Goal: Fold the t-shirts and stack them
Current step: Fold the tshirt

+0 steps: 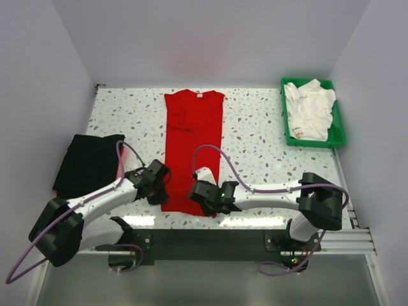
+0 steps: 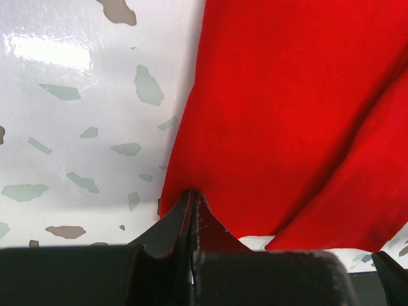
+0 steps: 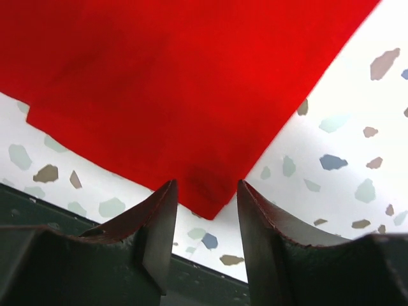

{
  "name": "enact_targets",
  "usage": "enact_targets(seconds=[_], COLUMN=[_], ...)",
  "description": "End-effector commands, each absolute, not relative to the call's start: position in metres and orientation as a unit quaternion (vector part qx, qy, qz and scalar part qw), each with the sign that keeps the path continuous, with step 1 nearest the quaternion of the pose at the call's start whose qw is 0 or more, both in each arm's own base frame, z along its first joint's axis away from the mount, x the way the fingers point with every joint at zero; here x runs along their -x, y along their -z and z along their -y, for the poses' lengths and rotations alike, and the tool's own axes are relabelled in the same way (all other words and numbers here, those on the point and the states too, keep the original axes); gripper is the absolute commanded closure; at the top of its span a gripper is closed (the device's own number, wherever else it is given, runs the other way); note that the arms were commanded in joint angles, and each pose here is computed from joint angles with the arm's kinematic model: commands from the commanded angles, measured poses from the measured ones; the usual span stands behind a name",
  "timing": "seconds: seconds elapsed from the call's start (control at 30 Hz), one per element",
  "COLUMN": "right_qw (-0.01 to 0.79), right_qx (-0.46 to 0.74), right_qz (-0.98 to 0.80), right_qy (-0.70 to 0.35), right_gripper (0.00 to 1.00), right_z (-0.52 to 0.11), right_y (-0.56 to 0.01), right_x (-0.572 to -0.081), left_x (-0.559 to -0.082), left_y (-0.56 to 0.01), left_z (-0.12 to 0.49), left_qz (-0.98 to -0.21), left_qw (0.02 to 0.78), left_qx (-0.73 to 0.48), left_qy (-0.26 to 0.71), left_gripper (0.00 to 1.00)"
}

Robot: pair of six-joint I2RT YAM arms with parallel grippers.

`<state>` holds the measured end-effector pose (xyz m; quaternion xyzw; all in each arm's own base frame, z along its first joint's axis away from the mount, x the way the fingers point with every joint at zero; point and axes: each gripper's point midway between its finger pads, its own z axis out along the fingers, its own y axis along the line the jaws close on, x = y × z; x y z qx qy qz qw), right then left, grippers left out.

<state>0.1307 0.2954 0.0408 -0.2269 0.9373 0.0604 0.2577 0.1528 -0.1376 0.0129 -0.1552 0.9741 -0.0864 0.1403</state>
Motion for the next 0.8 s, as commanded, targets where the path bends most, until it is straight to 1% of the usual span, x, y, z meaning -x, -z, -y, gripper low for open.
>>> enact_targets(seconds=[0.0,0.2,0.3,0.33,0.47,0.77], right_qw=[0.280,0.273,0.268,0.267,0.268,0.269], right_qx=[0.230,0.234,0.231,0.231,0.223,0.208], right_qz=[-0.930,-0.931,-0.934,-0.935,-0.937,-0.940], right_qy=[-0.059,-0.054,-0.048,-0.046,-0.039,-0.033], right_gripper=[0.53,0.54,0.61,0.67,0.77,0.89], right_z=[-0.312,-0.314,-0.310,-0.308,-0.298,-0.279], right_y=[-0.042,-0.029,-0.025,-0.024,-0.026,-0.034], right_x=[-0.142,-0.141,-0.140,-0.139,-0.137,-0.134], left_x=[-0.154,-0.152,-0.152,-0.153,-0.151,-0.148], left_y=[-0.015,-0.012,-0.013,-0.013,-0.011,-0.009], left_z=[0.141,0.140,0.139,0.139,0.136,0.135], left_qz=[-0.972,-0.973,-0.973,-0.973,-0.974,-0.975], left_qw=[0.147,0.142,0.142,0.142,0.139,0.134], left_qx=[0.155,0.154,0.155,0.157,0.159,0.159], left_qy=[0.097,0.093,0.091,0.090,0.083,0.078], left_gripper=[1.00,1.00,1.00,1.00,1.00,1.00])
